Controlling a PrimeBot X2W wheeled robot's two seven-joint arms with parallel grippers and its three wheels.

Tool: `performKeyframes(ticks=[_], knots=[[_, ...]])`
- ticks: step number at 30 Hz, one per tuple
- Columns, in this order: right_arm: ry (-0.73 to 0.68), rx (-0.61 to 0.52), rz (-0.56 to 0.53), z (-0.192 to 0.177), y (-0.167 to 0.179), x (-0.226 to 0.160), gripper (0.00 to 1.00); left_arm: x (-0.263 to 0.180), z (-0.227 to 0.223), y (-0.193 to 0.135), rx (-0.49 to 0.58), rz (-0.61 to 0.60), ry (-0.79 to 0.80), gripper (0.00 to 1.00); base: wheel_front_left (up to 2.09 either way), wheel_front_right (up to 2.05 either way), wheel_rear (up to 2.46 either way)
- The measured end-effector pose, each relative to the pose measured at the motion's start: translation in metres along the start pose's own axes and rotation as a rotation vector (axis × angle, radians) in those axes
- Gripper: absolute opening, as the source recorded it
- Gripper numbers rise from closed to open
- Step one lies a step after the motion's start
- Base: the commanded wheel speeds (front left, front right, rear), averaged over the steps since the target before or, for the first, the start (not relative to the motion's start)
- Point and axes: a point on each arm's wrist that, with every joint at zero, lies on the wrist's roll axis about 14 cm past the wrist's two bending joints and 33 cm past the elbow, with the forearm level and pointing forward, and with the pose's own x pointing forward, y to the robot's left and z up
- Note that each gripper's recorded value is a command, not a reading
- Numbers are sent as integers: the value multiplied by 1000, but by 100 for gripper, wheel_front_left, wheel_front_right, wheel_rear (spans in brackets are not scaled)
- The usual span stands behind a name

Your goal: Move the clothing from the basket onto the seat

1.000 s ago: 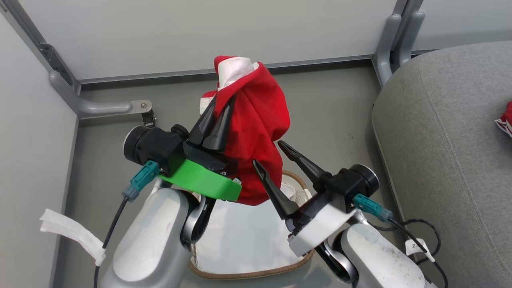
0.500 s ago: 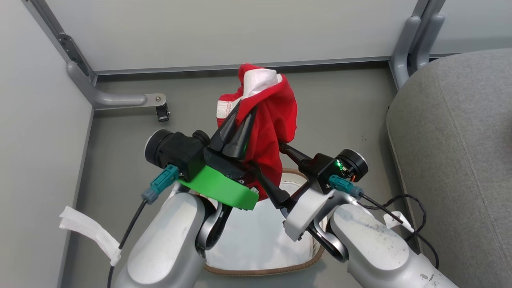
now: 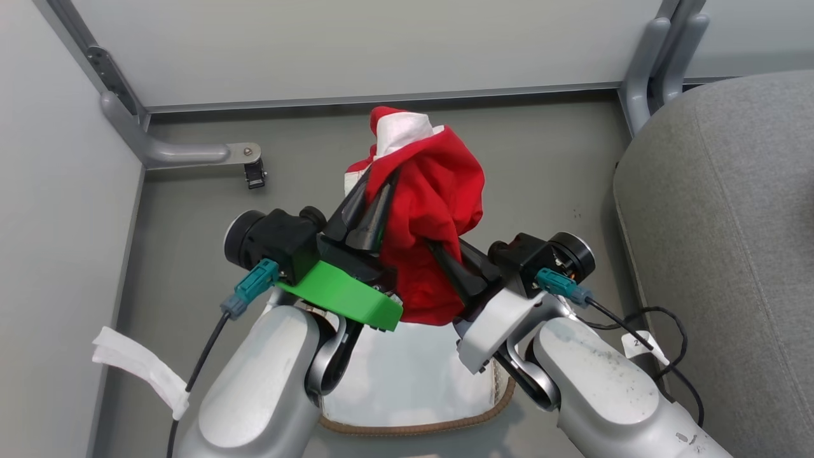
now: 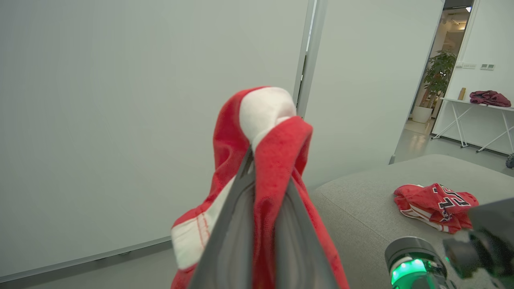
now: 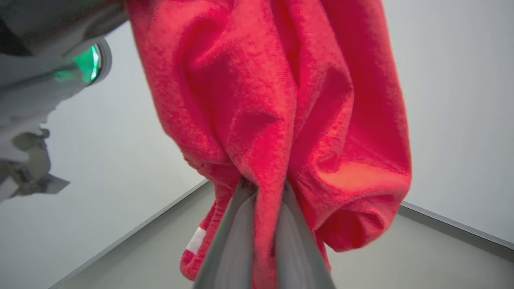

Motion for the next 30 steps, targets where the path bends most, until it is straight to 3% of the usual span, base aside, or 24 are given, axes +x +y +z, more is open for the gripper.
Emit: performKeyframes(ticks=[1,13,30], knots=[[-2,4,-13,0,-3,-2,0,1,-1,1,3,1,0,100,0,0,0],[-53,20,-253,12,-60,-56,0,6,-43,-14,18,-71,101,100,0,0,0],[-100,-25,-713,34,-134,-198,0,27,-98,-118,-68,-397,193,100,0,0,0]])
